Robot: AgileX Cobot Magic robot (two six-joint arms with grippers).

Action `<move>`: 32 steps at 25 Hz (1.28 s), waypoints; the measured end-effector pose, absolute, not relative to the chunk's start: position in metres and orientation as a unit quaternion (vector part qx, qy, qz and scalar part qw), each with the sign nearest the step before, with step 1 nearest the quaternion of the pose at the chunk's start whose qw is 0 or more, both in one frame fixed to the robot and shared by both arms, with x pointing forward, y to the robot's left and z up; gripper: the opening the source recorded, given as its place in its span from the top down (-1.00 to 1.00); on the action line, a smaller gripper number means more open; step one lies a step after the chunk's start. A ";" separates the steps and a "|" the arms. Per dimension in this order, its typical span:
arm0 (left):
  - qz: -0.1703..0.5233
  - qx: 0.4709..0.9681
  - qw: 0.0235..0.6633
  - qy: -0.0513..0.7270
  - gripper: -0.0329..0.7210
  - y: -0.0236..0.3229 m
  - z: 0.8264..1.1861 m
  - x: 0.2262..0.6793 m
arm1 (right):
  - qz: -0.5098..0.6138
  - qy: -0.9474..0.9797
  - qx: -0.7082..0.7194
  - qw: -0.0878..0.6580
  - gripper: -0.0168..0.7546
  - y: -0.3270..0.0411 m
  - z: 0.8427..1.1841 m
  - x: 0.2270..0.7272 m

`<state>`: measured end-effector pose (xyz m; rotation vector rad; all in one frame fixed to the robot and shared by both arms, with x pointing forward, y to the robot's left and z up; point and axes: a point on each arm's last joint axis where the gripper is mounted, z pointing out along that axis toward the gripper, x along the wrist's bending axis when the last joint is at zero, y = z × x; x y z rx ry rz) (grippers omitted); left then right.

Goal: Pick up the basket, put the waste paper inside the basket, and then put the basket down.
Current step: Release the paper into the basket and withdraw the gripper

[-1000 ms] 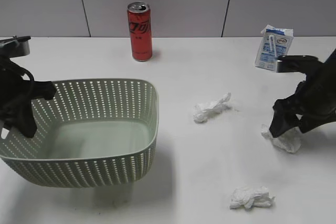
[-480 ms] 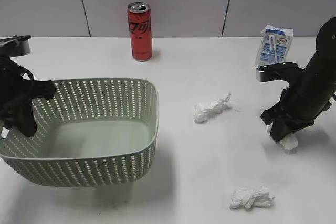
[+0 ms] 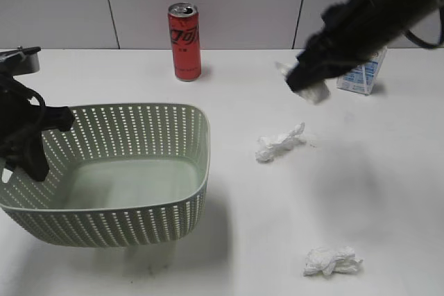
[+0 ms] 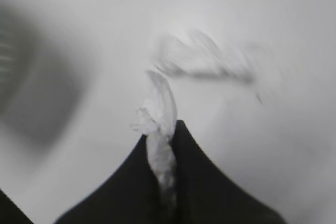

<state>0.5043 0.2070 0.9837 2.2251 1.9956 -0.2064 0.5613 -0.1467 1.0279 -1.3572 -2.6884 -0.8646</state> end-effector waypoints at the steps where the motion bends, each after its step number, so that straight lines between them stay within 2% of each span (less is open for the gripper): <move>1: -0.069 0.741 0.073 0.664 0.90 0.207 0.984 0.504 | -0.306 -0.867 -0.394 -0.004 0.94 -0.131 1.047 0.554; 4: -0.069 0.741 0.072 0.664 0.90 0.207 0.984 0.504 | -0.382 -0.879 -0.285 -0.022 0.94 -0.073 1.092 0.529; 8: -0.069 0.741 0.072 0.664 0.90 0.207 0.984 0.504 | -0.449 -0.866 -0.214 -0.047 0.94 -0.017 1.115 0.502; 11: -0.069 0.741 0.072 0.664 0.90 0.207 0.984 0.504 | -0.461 -0.863 -0.202 -0.050 0.94 0.012 1.101 0.495; 14: -0.069 0.741 0.072 0.664 0.90 0.207 0.984 0.504 | -0.434 -0.878 -0.201 -0.027 0.92 0.030 1.071 0.495; 15: -0.069 0.741 0.072 0.664 0.90 0.207 0.984 0.504 | -0.421 -0.884 -0.202 -0.017 0.87 0.033 1.059 0.497; 17: -0.069 0.741 0.072 0.664 0.90 0.207 0.984 0.504 | -0.394 -0.897 -0.203 0.006 0.63 0.038 1.039 0.498; 22: -0.068 0.741 0.071 0.664 0.90 0.207 0.984 0.504 | -0.358 -0.909 -0.208 0.038 -0.48 0.042 1.015 0.499; 23: -0.068 0.741 0.071 0.664 0.90 0.207 0.984 0.504 | -0.358 -0.909 -0.209 0.038 -0.59 0.042 1.015 0.499; 25: -0.068 0.741 0.071 0.664 0.90 0.207 0.984 0.504 | -0.358 -0.909 -0.211 0.039 -0.67 0.042 1.015 0.499; 28: -0.067 0.742 0.070 0.663 0.90 0.207 0.984 0.504 | -0.348 -0.915 -0.202 0.023 -0.60 0.038 1.019 0.500; 32: -0.066 0.744 0.066 0.662 0.90 0.208 0.983 0.504 | -0.335 -0.904 -0.261 -0.037 -0.54 0.017 1.055 0.515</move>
